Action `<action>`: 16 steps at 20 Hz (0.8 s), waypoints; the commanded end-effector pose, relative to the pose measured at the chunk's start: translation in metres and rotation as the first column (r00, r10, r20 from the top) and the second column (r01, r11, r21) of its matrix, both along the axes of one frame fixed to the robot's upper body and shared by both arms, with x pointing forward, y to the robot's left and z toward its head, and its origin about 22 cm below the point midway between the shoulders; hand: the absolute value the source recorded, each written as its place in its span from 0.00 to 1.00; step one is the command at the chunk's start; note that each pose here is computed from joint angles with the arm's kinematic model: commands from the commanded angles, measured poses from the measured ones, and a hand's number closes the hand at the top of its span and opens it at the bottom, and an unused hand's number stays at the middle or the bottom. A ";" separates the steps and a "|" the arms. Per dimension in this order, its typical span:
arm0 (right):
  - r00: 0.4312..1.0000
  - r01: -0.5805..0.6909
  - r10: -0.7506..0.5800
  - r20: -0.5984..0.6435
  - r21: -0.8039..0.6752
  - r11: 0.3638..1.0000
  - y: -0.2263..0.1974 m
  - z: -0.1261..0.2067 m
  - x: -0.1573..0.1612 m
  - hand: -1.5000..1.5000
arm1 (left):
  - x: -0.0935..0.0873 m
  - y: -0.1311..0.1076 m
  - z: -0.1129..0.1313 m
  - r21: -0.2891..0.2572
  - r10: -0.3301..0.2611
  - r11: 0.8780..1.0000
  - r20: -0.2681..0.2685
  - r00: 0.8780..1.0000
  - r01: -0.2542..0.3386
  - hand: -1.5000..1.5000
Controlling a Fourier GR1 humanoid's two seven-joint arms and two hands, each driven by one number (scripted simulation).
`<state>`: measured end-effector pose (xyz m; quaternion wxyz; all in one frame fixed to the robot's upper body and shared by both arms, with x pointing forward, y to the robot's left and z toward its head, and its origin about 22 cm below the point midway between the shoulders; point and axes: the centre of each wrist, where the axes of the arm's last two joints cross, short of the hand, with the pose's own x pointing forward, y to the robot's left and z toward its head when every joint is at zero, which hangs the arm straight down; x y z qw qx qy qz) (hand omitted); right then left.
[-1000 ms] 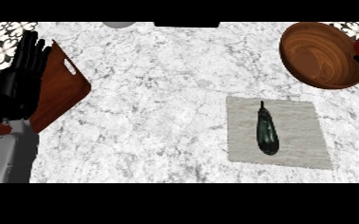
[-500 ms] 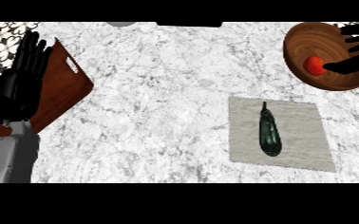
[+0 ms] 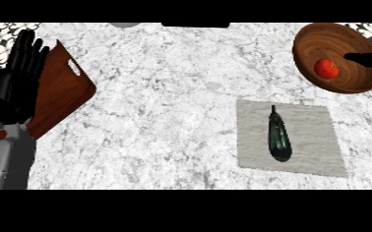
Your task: Pick the tomato from the placemat and place it in the bowl
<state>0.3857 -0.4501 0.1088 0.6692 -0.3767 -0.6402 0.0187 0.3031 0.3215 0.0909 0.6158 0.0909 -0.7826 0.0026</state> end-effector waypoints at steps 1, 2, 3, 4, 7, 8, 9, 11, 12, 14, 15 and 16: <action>0.983 0.130 -0.136 0.122 0.055 0.990 -0.048 0.017 -0.029 0.00 | -0.004 -0.007 -0.008 -0.004 0.012 1.000 0.002 1.000 -0.012 0.50; 0.980 0.143 -0.150 0.130 0.065 0.988 -0.050 0.019 -0.031 0.00 | 0.007 0.000 0.005 0.003 0.022 1.000 0.013 1.000 -0.022 0.50; 0.971 0.191 -0.202 0.127 0.093 0.977 -0.055 0.015 -0.035 0.00 | -0.003 -0.007 -0.010 -0.014 -0.003 1.000 0.000 1.000 0.003 0.50; 0.969 0.205 -0.214 0.122 0.080 0.975 -0.058 0.008 -0.041 0.00 | 0.001 -0.011 -0.010 -0.002 -0.013 1.000 0.004 1.000 0.013 0.50; 0.956 0.221 -0.245 0.160 0.153 0.963 -0.096 0.027 -0.072 0.00 | -0.010 0.005 -0.003 -0.016 -0.001 1.000 0.001 1.000 0.001 0.50; 0.956 0.227 -0.250 0.150 0.158 0.961 -0.107 0.020 -0.087 0.00 | -0.004 0.006 -0.008 -0.008 0.020 1.000 0.016 1.000 -0.020 0.50; 0.957 0.206 -0.234 0.171 0.167 0.964 -0.114 0.027 -0.094 0.00 | -0.001 0.004 0.002 -0.012 0.005 1.000 -0.004 1.000 -0.005 0.50; 0.952 0.201 -0.235 0.195 0.181 0.963 -0.126 0.009 -0.116 0.00 | -0.013 0.009 -0.013 -0.004 0.024 1.000 -0.001 1.000 -0.024 0.50; 0.948 0.214 -0.251 0.195 0.193 0.958 -0.126 0.005 -0.118 0.00 | -0.002 -0.001 0.005 0.003 0.035 0.999 -0.004 0.999 -0.035 0.50; 0.945 0.195 -0.239 0.224 0.199 0.960 -0.145 0.015 -0.143 0.00 | -0.015 0.007 -0.011 -0.005 0.032 0.999 -0.022 0.999 -0.032 0.50; 0.946 0.200 -0.242 0.217 0.201 0.959 -0.141 -0.008 -0.148 0.00 | -0.011 0.007 -0.007 -0.019 0.012 1.000 -0.001 1.000 -0.012 0.50; 0.943 0.194 -0.240 0.229 0.206 0.959 -0.154 0.005 -0.163 0.00 | -0.010 0.004 -0.003 -0.006 0.025 1.000 0.006 1.000 -0.025 0.50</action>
